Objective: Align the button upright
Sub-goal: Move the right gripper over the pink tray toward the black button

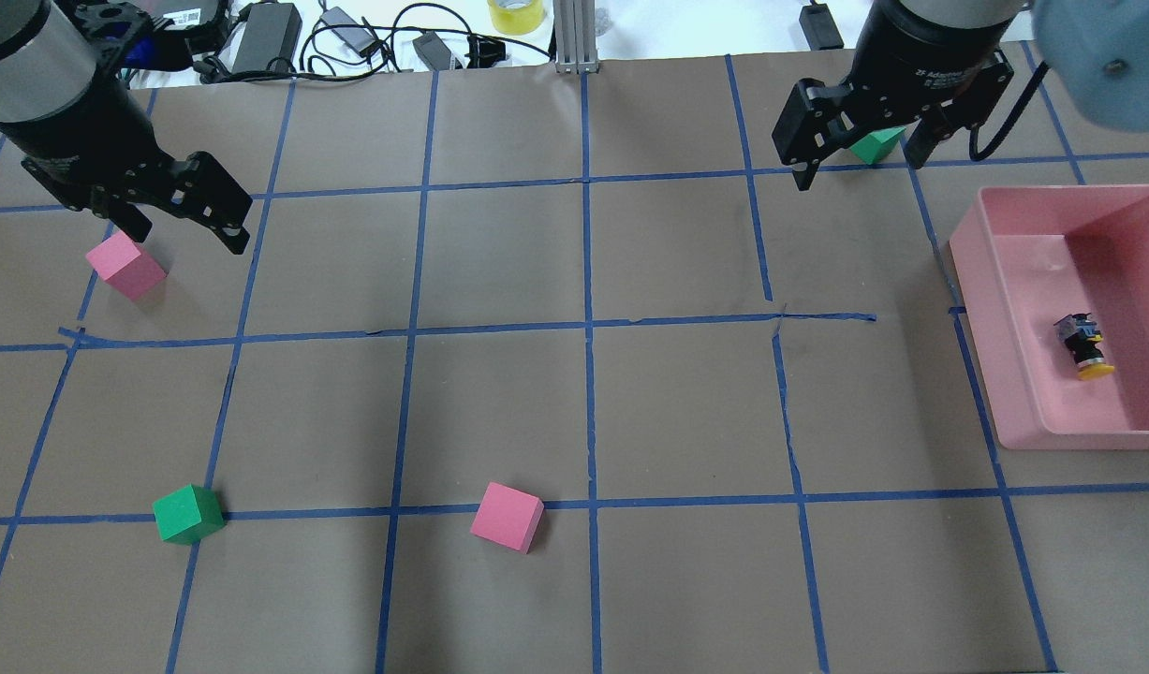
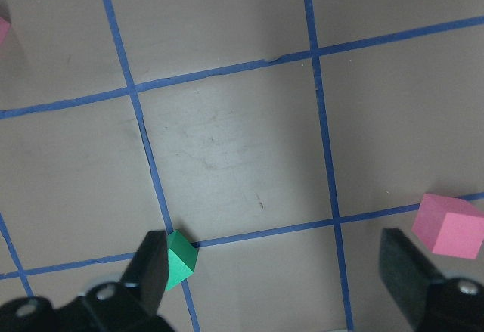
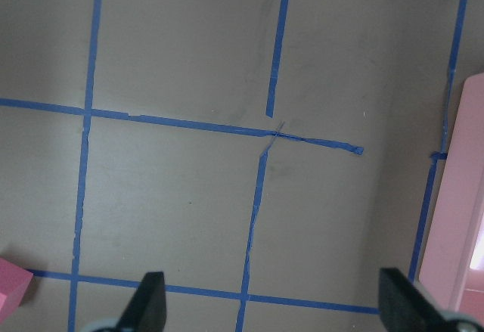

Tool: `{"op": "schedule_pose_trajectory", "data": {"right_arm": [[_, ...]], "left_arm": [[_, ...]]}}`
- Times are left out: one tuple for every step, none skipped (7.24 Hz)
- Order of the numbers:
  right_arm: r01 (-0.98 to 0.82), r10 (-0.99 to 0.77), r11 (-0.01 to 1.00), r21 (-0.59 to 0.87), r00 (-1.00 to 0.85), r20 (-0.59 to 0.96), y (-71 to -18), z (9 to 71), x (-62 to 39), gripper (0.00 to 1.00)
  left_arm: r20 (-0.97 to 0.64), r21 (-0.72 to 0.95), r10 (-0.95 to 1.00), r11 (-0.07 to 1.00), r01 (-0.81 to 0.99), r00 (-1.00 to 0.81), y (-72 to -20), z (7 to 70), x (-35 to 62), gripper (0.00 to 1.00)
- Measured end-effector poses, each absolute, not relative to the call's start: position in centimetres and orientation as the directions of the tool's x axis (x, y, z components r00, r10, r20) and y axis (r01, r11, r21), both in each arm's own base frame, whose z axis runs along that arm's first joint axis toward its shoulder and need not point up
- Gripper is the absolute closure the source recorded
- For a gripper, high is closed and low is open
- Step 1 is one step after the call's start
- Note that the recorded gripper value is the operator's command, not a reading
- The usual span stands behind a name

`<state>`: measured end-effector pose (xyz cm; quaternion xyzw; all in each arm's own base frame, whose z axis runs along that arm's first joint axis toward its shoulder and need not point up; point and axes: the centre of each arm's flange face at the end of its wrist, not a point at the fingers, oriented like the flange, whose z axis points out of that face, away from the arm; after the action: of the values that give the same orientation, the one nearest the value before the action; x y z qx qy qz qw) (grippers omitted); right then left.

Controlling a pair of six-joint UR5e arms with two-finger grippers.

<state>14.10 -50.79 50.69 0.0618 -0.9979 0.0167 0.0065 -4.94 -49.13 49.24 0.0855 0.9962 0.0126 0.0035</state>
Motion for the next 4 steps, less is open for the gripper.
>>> {"op": "schedule_pose_trajectory", "data": {"right_arm": [[-0.086,-0.086,0.996,-0.013,-0.996,0.013,-52.0,49.6,12.0,0.0],[-0.033,-0.033,0.999,0.001,-0.999,0.015,-53.0,48.9,8.8,0.0],[0.019,0.019,1.0,0.012,-1.0,0.016,-53.9,48.2,4.6,0.0],[0.053,0.052,0.998,0.029,-0.999,0.011,-54.5,47.2,-0.3,0.0]], "left_arm": [[-0.003,0.026,0.17,0.985,0.17,-0.985,-49.1,49.2,-5.0,0.0],[-0.002,0.025,0.17,0.985,0.17,-0.985,-49.2,49.2,-5.0,0.0],[-0.001,0.024,0.17,0.985,0.17,-0.985,-49.2,49.2,-5.0,0.0],[0.0,0.022,0.17,0.985,0.17,-0.985,-49.3,49.1,-5.0,0.0]]}}
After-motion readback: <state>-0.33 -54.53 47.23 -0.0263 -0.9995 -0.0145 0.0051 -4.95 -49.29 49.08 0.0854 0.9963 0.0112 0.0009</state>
